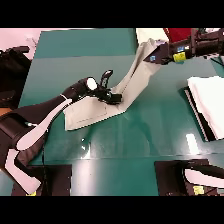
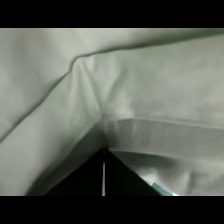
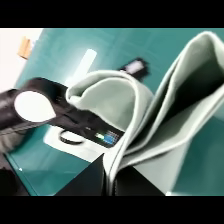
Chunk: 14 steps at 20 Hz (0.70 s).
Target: Fold the shirts.
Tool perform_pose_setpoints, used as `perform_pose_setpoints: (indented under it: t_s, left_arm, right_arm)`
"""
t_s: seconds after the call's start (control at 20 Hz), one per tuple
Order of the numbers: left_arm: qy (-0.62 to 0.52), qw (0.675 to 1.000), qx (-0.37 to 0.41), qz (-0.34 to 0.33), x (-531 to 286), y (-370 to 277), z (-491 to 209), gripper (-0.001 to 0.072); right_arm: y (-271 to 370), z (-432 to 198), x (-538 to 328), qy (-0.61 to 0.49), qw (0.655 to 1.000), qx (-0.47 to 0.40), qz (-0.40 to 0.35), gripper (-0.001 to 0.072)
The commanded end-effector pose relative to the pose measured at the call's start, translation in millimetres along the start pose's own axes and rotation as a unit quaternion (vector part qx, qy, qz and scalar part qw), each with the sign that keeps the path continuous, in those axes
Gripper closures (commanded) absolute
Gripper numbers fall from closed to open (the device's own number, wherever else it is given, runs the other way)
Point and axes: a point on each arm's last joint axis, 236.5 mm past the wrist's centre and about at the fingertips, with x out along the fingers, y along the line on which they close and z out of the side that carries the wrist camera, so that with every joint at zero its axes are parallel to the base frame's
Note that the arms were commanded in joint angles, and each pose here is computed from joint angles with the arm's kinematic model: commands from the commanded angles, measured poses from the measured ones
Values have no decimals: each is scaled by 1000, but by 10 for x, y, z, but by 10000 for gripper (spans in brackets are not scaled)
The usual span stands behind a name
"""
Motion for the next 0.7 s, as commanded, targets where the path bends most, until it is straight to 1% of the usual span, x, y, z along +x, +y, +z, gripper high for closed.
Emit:
perform_pose_setpoints:
  t_s: [0.0,0.1,0.2,0.35,0.5,0.55,0.6,0.65]
  left_arm:
    - [-11,1000,7,-7,-243,-39,230,684]
    - [-40,999,19,1,-655,6,488,684]
    - [-79,996,35,34,-1232,198,737,684]
    - [-157,980,49,114,-2360,600,996,683]
    - [-245,947,51,202,-3569,908,1037,683]
    - [-269,935,50,226,-3894,966,1007,683]
    - [-291,924,46,245,-4187,1006,961,683]
    - [-306,917,41,253,-4382,1017,919,683]
  right_arm:
    - [282,7,163,1,1000,-10,20,696]
    - [406,-53,305,14,999,-16,34,696]
    - [680,-77,493,18,997,-9,80,696]
    - [1257,-147,952,18,986,-18,167,696]
    - [1860,-445,1671,24,973,-19,227,694]
    - [2020,-572,1912,22,971,-26,239,643]
    - [2166,-700,2132,21,968,-25,251,455]
    - [2258,-830,2300,34,965,-27,257,360]
